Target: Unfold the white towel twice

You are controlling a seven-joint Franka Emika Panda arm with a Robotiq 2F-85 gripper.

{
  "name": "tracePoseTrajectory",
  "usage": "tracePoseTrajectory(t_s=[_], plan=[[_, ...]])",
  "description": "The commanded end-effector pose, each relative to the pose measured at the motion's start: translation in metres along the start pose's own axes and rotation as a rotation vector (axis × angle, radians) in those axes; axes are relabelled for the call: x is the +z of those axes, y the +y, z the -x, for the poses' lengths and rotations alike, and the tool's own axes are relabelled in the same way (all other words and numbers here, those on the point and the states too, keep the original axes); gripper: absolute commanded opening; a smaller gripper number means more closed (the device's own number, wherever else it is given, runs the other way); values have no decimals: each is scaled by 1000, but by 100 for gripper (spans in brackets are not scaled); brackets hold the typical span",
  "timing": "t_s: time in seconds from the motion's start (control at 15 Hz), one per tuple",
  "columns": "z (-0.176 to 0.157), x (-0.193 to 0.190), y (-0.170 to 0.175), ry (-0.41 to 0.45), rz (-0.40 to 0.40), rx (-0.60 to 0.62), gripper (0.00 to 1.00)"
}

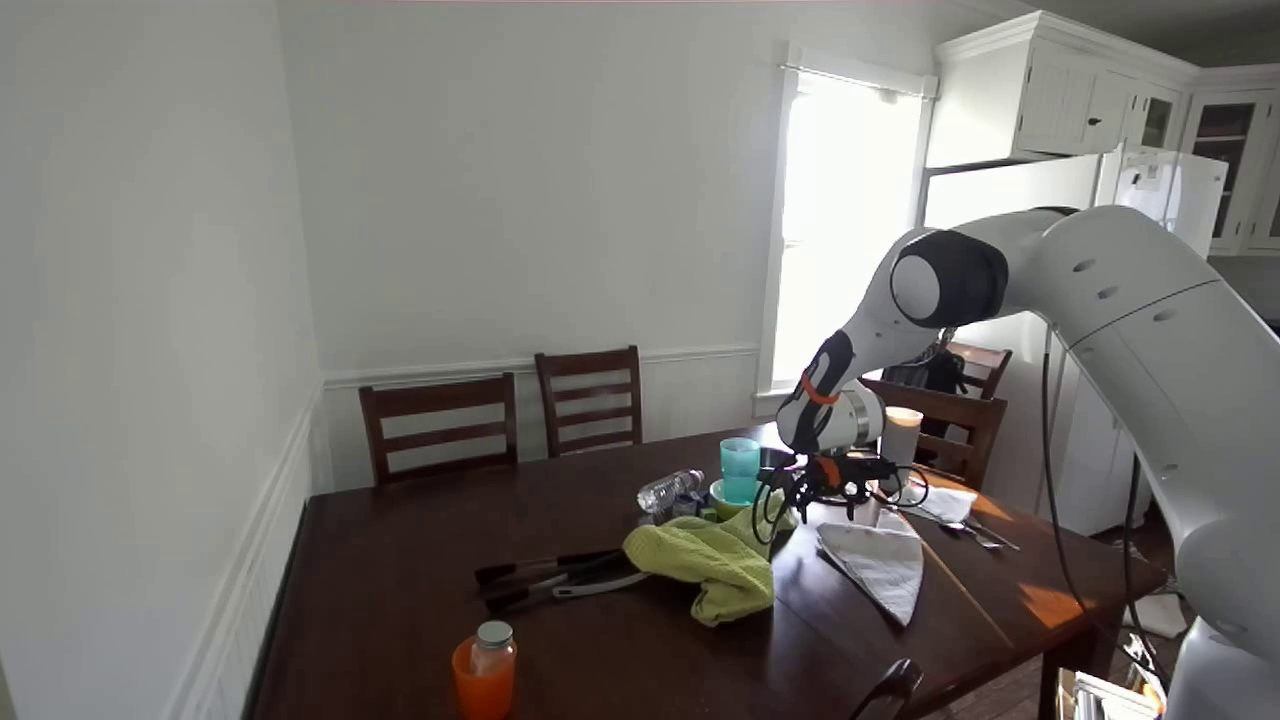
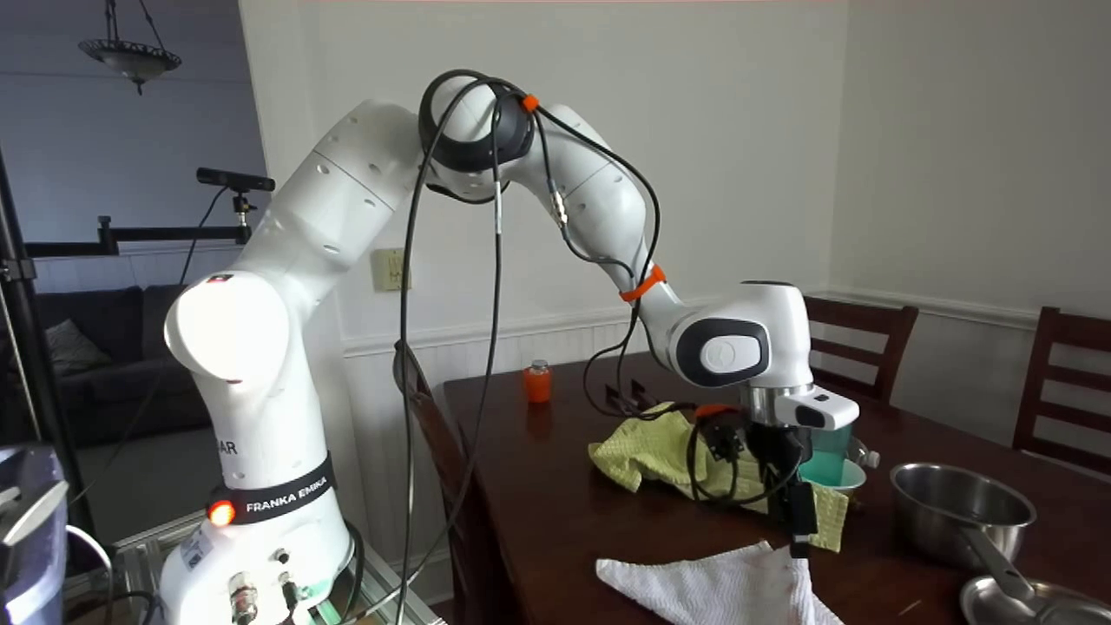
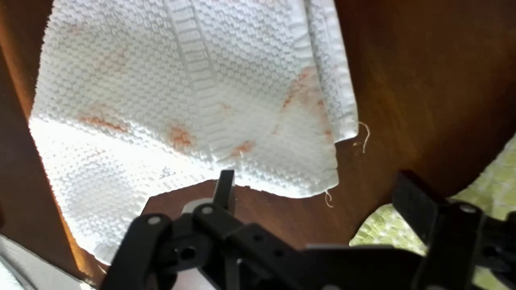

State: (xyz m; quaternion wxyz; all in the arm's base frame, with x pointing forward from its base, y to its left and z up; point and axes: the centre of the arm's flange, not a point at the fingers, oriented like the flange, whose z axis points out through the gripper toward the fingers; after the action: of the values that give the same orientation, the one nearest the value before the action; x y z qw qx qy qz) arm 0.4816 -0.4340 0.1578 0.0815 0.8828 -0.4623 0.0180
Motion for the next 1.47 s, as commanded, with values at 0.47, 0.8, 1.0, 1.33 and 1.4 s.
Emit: tracePoseTrajectory(t_s=[0.47,0.8,1.0,1.33,1.4], plan=[[-12,25,-8,11,9,9,33],[-13,27,-7,-17,28,-10,1],[-14,24,-5,-26,30,-11,0],[-21,11,-4,-5,24,-1,27],[-21,10,-6,-5,29,0,32]])
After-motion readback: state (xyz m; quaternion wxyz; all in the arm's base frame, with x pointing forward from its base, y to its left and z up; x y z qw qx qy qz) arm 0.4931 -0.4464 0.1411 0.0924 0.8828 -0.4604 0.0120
